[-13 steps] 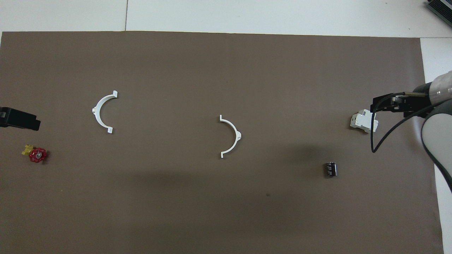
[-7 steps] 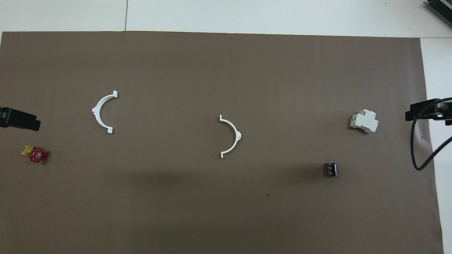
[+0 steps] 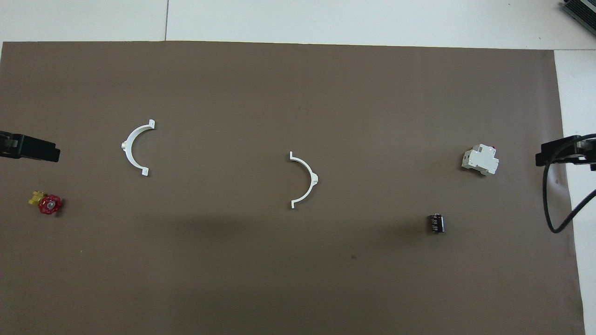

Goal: Assemble drain pipe with both arms
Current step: 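Reach and grasp the other white clamp half with the left gripper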

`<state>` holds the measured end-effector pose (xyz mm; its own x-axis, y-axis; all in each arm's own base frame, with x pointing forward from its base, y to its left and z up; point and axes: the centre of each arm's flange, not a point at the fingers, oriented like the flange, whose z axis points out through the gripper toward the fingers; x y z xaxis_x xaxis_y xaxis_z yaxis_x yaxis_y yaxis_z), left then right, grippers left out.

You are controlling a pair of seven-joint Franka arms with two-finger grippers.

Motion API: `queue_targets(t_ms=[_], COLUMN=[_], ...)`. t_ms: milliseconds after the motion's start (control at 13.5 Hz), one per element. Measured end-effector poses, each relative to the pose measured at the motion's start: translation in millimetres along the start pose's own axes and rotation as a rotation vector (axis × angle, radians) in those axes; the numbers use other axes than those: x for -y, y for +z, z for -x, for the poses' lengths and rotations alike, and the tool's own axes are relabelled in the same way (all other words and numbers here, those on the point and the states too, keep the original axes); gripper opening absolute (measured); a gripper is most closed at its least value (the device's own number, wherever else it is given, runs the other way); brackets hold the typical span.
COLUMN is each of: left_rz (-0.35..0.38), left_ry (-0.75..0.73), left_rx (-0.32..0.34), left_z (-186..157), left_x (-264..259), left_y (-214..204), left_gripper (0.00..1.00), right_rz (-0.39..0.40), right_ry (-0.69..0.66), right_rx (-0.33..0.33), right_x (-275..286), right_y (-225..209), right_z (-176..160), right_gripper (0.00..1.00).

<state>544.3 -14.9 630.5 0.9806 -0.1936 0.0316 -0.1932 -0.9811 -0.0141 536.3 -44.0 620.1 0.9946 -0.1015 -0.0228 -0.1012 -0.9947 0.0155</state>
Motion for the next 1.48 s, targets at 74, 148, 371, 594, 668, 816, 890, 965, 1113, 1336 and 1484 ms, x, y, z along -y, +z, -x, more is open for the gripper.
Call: queue_targets(t_ms=[74, 148, 371, 594, 668, 816, 890, 965, 1113, 1336, 1484], left_rz=[-0.002, -0.004, -0.006, 0.015, 0.019, 0.026, 0.028, 0.029, 0.028, 0.026, 0.023], left_ry=[0.000, 0.001, 0.002, -0.005, -0.010, -0.030, -0.041, -0.048, -0.054, -0.057, -0.058], left_rx=[-0.011, -0.024, -0.036, -0.040, -0.053, -0.083, -0.086, -0.086, -0.083, -0.080, -0.088], left_z=[-3.2, -6.9, -17.8, -40.3, -48.1, -54.9, -54.9, -55.3, -58.4, -62.4, -67.3], left_x=[0.4, 0.8, 1.9, 2.9, 3.8, 9.6, 13.6, 16.2, 18.9, 19.8, 19.8], left_y=[9.5, 22.1, 66.8, 118.1, 139.1, 183.8, 203.2, 216.9, 239.4, 275.6, 301.5], left_gripper=[1.00, 1.00, 1.00, 1.00, 1.00, 1.00, 1.00, 1.00, 1.00, 1.00, 1.00], right_rz=[0.001, 0.001, 0.001, 0.001, 0.001, 0.001, 0.001, 0.001, 0.000, 0.000, 0.000], right_ry=[-0.010, -0.021, -0.026, -0.025, -0.023, -0.023, -0.023, -0.023, -0.023, -0.023, -0.023], right_rx=[-0.001, -0.003, 0.002, 0.003, 0.003, 0.002, 0.000, -0.001, -0.003, -0.003, -0.003], right_x=[5.5, 11.1, 14.7, 13.6, 13.0, 12.6, 12.7, 12.6, 12.5, 12.5, 12.5], right_y=[-0.7, -1.8, -6.1, -8.0, -8.0, -8.8, -9.4, -10.0, -11.2, -11.4, -11.4], right_z=[0.2, 0.4, 2.2, 2.8, 2.8, 2.8, 3.0, 3.4, 4.1, 4.2, 4.2], right_gripper=[1.00, 1.00, 1.00, 1.00, 1.00, 1.00, 1.00, 1.00, 1.00, 1.00, 1.00])
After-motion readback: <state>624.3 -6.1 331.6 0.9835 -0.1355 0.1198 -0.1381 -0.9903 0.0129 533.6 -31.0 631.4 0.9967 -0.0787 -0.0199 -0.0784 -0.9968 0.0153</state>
